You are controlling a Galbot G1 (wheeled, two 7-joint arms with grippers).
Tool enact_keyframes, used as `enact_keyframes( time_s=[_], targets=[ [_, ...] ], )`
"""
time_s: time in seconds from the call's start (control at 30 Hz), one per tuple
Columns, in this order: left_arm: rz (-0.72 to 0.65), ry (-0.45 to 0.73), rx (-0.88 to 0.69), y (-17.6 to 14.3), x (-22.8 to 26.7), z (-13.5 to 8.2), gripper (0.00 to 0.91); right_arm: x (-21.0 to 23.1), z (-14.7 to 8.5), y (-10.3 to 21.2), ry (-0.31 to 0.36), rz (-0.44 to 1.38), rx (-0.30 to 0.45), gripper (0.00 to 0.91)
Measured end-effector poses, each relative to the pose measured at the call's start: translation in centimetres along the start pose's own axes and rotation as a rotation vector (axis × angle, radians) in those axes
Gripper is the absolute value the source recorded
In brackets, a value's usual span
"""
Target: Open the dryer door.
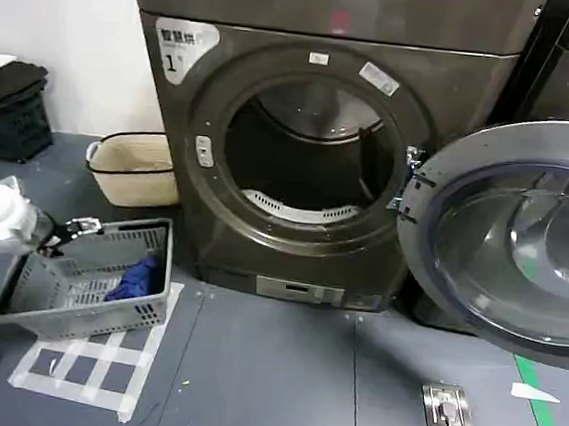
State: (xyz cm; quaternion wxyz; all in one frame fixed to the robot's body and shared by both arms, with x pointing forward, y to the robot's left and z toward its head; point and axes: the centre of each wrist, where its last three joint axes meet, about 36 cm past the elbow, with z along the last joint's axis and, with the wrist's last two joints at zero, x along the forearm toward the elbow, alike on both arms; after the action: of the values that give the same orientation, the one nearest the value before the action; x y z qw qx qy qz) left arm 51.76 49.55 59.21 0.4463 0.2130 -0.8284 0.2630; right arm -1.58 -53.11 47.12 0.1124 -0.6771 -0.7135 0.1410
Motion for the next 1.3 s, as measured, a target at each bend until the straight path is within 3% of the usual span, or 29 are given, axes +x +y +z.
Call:
enact_keyframes(
  time_s=[0.33,0.57,1.3],
  targets=[
    [0.003,0.087,0.077,1.2,-0.6,-0.8,0.907,-0.2,0.0,-0.6,-0.016,0.008,-0.044,0.907],
    [-0.003,0.099,0.086,1.6,-1.1,-0.7,0.907,-0.2,-0.1,-0.7,-0.044,-0.005,-0.058,0.907],
    [-0.011,0.099,0.092,1.9,-1.5,-0.7,0.907,-0.2,-0.3,-0.8,-0.048,0.001,-0.077,0.907]
  ],
)
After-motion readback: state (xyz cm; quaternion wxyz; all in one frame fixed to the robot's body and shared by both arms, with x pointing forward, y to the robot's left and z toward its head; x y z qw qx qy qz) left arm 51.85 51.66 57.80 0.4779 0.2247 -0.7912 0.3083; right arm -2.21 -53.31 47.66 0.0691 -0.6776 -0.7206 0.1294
